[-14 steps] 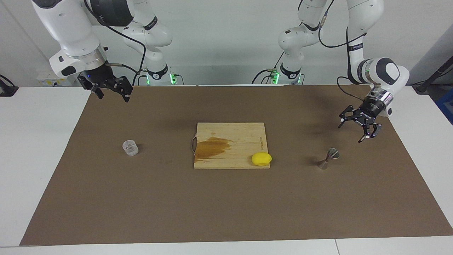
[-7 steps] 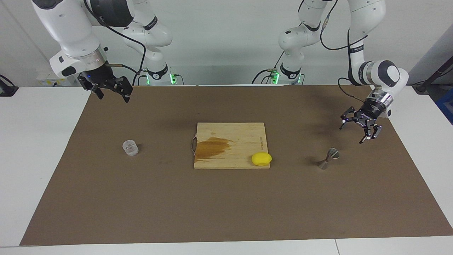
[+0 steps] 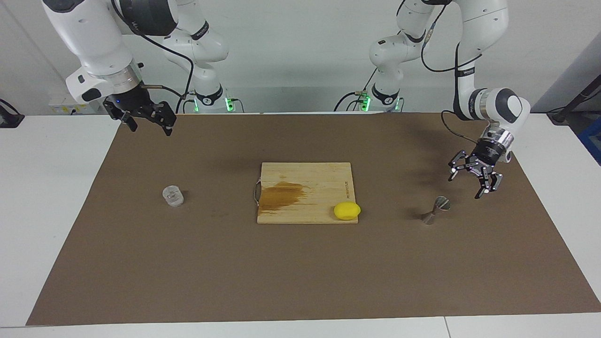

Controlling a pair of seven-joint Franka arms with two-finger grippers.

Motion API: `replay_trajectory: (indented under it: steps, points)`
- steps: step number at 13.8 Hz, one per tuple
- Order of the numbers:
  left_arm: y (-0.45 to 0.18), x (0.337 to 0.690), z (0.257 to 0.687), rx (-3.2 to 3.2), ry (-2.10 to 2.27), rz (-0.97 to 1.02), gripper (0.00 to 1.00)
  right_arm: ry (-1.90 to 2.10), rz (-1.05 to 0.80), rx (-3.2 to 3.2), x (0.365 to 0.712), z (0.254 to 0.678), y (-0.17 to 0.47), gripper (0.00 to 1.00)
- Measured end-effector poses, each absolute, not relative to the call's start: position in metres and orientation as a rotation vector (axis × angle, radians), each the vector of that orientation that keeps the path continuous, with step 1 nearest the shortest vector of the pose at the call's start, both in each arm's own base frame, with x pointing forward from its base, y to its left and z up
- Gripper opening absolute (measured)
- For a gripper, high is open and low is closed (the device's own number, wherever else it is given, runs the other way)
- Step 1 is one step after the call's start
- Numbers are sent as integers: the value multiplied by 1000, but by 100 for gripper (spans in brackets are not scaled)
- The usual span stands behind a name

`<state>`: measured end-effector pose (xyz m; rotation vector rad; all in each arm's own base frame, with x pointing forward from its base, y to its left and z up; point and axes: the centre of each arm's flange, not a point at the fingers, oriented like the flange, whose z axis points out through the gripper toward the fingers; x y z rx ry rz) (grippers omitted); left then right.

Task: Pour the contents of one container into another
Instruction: 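Reach the left gripper forward to the small metal cup, then close the left gripper on the metal cup and lift it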

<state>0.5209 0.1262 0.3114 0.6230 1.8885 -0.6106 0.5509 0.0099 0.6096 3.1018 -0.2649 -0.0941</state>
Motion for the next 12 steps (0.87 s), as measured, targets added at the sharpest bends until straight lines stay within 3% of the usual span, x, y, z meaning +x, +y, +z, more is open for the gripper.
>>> replay_trajectory:
  steps: [12]
  points:
    - [69,536,296,587,1895,-516,95,-266,-94,3102,551,610,9,99]
